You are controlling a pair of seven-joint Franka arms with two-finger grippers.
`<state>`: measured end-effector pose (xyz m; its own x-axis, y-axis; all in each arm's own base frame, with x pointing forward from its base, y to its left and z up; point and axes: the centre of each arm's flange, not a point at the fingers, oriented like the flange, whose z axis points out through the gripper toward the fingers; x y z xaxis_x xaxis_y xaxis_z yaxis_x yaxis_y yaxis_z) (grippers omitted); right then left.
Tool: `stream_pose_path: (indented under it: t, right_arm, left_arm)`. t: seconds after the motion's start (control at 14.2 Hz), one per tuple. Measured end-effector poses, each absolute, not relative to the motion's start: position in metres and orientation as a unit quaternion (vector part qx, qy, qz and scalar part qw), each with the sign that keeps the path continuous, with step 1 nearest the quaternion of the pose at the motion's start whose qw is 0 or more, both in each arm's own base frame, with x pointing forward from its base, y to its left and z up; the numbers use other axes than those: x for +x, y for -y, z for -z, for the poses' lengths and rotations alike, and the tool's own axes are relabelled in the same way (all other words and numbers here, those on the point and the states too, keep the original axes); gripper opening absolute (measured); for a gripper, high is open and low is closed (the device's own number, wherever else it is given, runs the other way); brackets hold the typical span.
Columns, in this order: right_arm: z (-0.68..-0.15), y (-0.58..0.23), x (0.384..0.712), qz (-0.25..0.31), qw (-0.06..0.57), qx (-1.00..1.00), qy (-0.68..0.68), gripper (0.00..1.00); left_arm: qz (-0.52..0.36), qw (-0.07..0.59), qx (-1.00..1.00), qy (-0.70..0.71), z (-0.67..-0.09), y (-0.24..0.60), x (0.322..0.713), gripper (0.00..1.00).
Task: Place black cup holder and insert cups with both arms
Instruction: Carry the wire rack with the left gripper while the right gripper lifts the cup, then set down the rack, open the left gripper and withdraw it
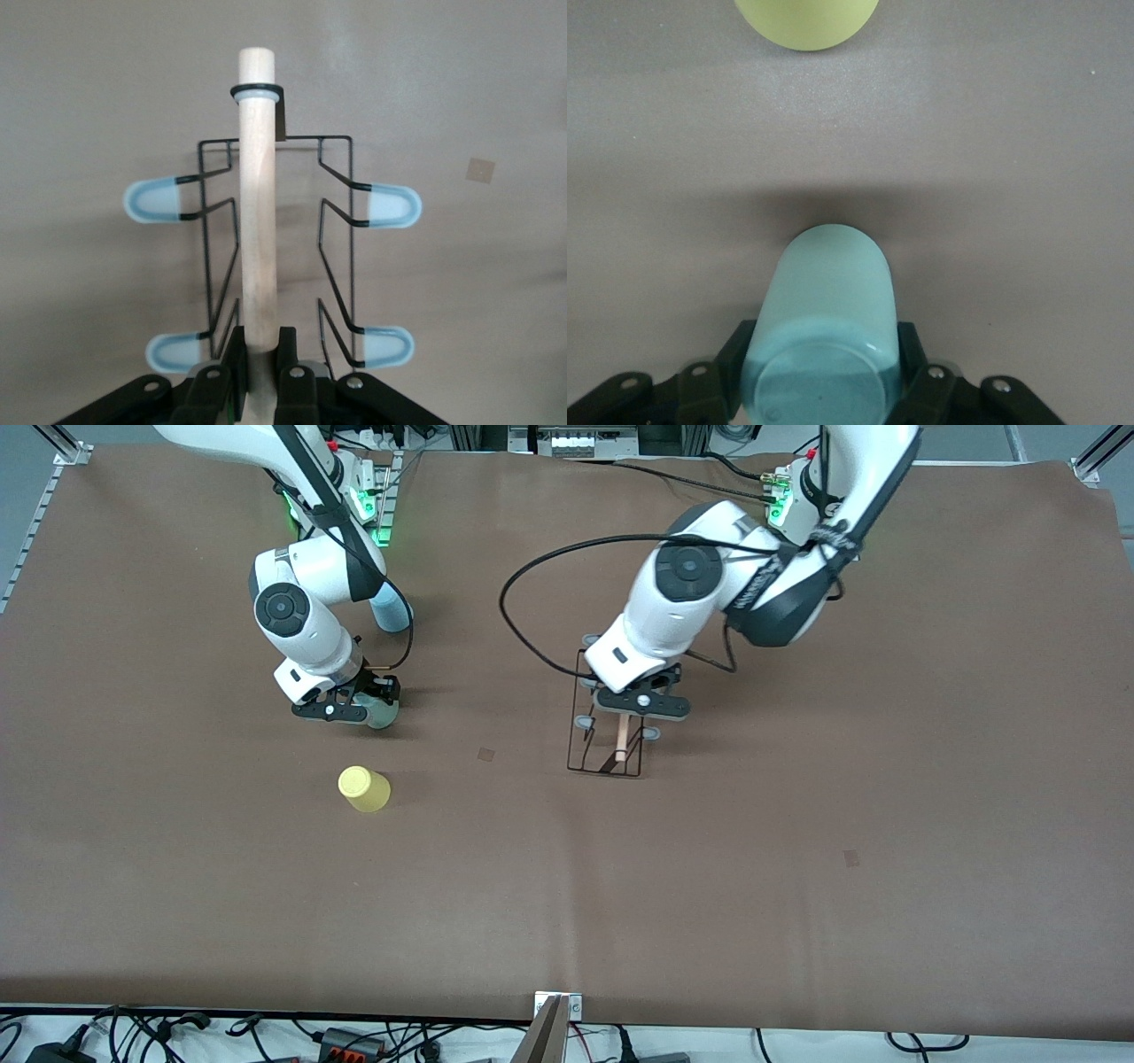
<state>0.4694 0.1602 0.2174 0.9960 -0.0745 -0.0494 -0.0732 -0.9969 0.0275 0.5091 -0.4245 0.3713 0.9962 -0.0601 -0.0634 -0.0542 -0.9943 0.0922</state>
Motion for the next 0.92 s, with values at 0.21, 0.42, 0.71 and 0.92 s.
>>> stream_pose_path:
  t: [0.21,0.42,0.71,0.92]
  right_arm:
    - [-0.247,-0.160,0.473,0.016,0.011,0.999,0.038,0.68]
    - [-0.291,-0.160,0.478,0.002,0.008,0.999,0.037,0.68]
    - [-0.317,-0.162,0.482,-0.014,0.003,0.999,0.036,0.68]
    - [-0.317,-0.162,0.483,-0.013,0.003,0.999,0.034,0.68]
  left_arm:
    - [0.017,0.022,0.999,0.019,-0.346,0.448,0.496,0.16]
    - [0.015,0.022,1.000,0.015,-0.336,0.453,0.496,0.16]
    - [0.014,0.024,1.000,0.013,-0.337,0.454,0.498,0.16]
    - [0.013,0.024,1.000,0.013,-0.337,0.454,0.498,0.21]
